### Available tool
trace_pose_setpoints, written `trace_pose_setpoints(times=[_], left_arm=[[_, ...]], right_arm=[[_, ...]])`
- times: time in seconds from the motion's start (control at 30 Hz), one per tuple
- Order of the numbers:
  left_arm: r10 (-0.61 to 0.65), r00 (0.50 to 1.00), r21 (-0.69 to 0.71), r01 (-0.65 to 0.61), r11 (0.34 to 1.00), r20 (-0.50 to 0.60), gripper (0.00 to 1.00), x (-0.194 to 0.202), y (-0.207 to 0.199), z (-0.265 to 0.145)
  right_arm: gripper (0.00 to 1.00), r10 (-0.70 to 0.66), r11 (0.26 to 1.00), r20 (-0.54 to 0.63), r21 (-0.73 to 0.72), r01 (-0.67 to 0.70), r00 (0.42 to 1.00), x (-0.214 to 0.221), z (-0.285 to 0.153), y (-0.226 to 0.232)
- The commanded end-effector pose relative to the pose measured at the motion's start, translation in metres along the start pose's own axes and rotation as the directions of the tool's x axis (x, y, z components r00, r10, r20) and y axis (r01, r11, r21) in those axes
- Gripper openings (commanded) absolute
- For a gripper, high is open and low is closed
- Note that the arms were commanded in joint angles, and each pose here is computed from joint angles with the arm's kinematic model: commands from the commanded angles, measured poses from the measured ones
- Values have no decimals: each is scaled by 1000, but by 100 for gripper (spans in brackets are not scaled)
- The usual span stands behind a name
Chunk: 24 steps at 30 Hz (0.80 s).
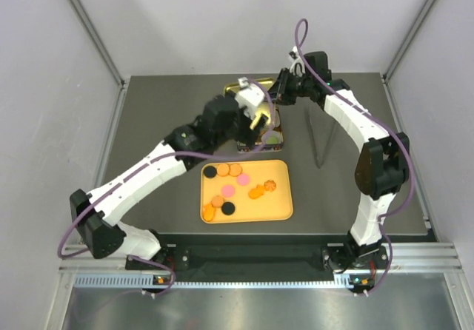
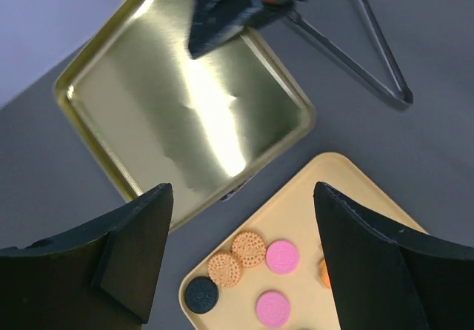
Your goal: Pack the cookies
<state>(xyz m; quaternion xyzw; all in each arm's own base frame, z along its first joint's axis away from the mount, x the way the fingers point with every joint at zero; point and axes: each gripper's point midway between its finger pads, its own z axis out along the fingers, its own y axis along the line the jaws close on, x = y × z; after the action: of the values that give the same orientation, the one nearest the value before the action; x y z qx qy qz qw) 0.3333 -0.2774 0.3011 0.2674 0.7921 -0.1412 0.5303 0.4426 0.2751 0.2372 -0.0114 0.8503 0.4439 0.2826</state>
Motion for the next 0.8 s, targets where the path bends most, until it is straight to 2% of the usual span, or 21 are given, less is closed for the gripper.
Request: trace_pose_setpoints(times=[0.0, 0.2, 0.37, 0.47, 0.5, 0.53, 0.6, 0.67, 0.77], left_arm=[[274, 962, -120, -274, 954, -19, 82, 10, -1, -15], [439, 896, -122, -444, 888, -70, 84, 28, -24, -8], [587, 794, -95, -604, 792, -155, 84, 52, -44, 9], [620, 761, -88, -643, 761, -191, 84, 65, -47, 20], [617, 764, -119, -641, 758, -186, 84, 62, -46, 24], [641, 740, -129, -670, 731, -203, 84, 66, -44, 29], [643, 733, -214, -680, 701, -224, 84, 63, -35, 35], [681, 695, -252, -719, 648, -231, 84, 62, -29, 40], [707, 674, -326, -731, 599, -214, 84, 53, -24, 48]], right_arm=[[2, 23, 999, -3, -40, -23, 1000, -12, -9, 12], [0, 33, 999, -4, -43, -34, 999, -15, -12, 9], [0, 39, 998, -11, -47, -39, 999, -14, -13, 10], [0, 41, 998, -15, -48, -42, 999, -14, -13, 10], [0, 44, 998, -17, -47, -45, 999, -13, -13, 9], [0, 45, 998, -19, -49, -46, 999, -13, -13, 10], [0, 45, 998, -23, -50, -46, 999, -11, -14, 10], [0, 46, 998, -24, -49, -47, 999, -10, -14, 9], [0, 46, 998, -28, -51, -47, 999, -8, -15, 11]])
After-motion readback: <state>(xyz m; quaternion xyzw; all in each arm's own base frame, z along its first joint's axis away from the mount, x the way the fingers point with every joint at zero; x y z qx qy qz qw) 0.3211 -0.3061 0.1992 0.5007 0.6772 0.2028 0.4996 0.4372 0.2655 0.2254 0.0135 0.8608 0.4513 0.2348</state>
